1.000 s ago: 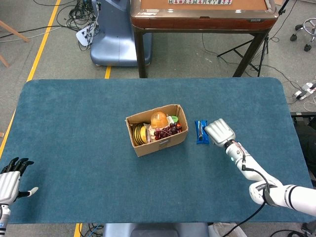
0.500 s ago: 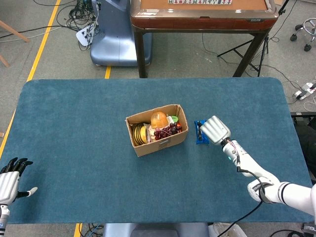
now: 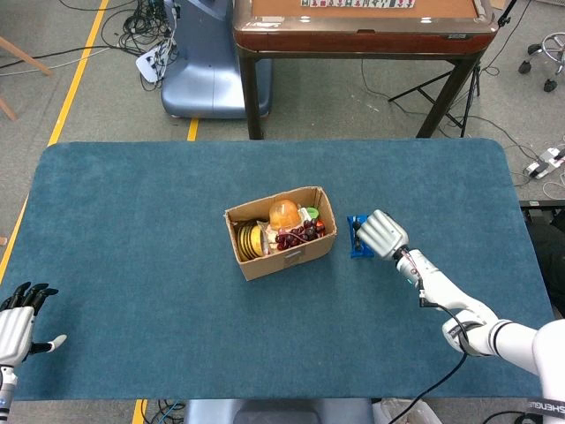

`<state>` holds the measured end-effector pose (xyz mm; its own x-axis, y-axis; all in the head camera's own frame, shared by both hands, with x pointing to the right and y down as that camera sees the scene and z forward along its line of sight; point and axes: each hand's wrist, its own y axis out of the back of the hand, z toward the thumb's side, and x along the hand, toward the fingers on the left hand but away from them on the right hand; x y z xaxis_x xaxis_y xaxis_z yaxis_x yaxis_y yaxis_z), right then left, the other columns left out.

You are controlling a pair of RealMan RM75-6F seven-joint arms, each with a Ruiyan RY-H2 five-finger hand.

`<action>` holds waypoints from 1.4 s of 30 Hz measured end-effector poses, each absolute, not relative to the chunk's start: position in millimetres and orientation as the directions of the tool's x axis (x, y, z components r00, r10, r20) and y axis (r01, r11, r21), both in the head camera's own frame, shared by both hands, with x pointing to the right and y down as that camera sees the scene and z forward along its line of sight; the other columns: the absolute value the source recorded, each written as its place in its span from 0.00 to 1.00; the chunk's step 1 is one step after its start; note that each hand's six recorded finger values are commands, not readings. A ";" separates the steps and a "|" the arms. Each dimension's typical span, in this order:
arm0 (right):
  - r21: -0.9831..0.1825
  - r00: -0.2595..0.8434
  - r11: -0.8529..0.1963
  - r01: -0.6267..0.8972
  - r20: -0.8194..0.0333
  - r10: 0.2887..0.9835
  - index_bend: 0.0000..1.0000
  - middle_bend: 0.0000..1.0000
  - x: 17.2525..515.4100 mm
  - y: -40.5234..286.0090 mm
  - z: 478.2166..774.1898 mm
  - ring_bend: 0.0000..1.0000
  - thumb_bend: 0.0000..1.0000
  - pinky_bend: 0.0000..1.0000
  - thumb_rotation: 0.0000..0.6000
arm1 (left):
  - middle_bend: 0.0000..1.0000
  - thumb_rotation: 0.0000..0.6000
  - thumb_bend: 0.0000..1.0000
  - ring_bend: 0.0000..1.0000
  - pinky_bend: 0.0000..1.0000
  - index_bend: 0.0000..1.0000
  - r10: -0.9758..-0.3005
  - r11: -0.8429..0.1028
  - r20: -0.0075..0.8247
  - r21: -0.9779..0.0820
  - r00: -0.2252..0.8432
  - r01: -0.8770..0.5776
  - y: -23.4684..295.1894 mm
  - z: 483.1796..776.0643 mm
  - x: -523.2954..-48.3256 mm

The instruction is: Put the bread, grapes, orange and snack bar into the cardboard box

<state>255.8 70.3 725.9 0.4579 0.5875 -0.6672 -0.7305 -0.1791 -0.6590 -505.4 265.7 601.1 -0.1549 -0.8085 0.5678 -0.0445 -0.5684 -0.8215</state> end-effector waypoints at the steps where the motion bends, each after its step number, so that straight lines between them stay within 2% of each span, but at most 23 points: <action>1: -0.660 0.459 -0.178 -0.730 -0.666 0.587 0.28 1.00 255.2 70.3 726.8 1.00 0.00 0.96 1.00 | 0.17 1.00 0.00 0.08 0.18 0.24 -0.809 -0.569 0.568 -0.821 -0.153 -0.044 265.9 601.1 -505.0; 24: -0.651 0.468 -0.189 -0.735 -0.689 0.553 0.28 1.00 231.4 73.5 761.4 1.00 0.00 0.96 1.00 | 0.17 1.00 0.00 0.08 0.18 0.24 -0.808 -0.566 0.566 -0.823 -0.162 -0.050 267.6 599.4 -507.3; 31: -0.637 0.445 -0.205 -0.743 -0.699 0.560 0.48 1.00 235.4 73.4 764.8 1.00 0.00 0.96 1.00 | 0.17 1.00 0.00 0.08 0.18 0.24 -0.809 -0.565 0.565 -0.823 -0.161 -0.051 267.4 599.1 -507.1; 34: -0.632 0.435 -0.215 -0.744 -0.703 0.562 0.54 1.00 237.1 73.6 765.3 1.00 0.06 0.96 1.00 | 0.17 1.00 0.00 0.08 0.18 0.24 -0.809 -0.565 0.565 -0.824 -0.161 -0.050 267.3 599.0 -507.0; 39: -0.630 0.426 -0.221 -0.745 -0.703 0.570 0.60 1.00 240.0 73.8 763.3 1.00 0.22 0.96 1.00 | 0.17 1.00 0.00 0.08 0.18 0.24 -0.808 -0.566 0.566 -0.823 -0.162 -0.048 267.4 599.4 -507.0; 42: -0.634 0.422 -0.224 -0.741 -0.698 0.578 0.62 1.00 242.6 73.1 760.9 1.00 0.27 0.96 1.00 | 0.17 1.00 0.00 0.08 0.18 0.24 -0.808 -0.568 0.567 -0.822 -0.161 -0.047 267.7 599.8 -506.9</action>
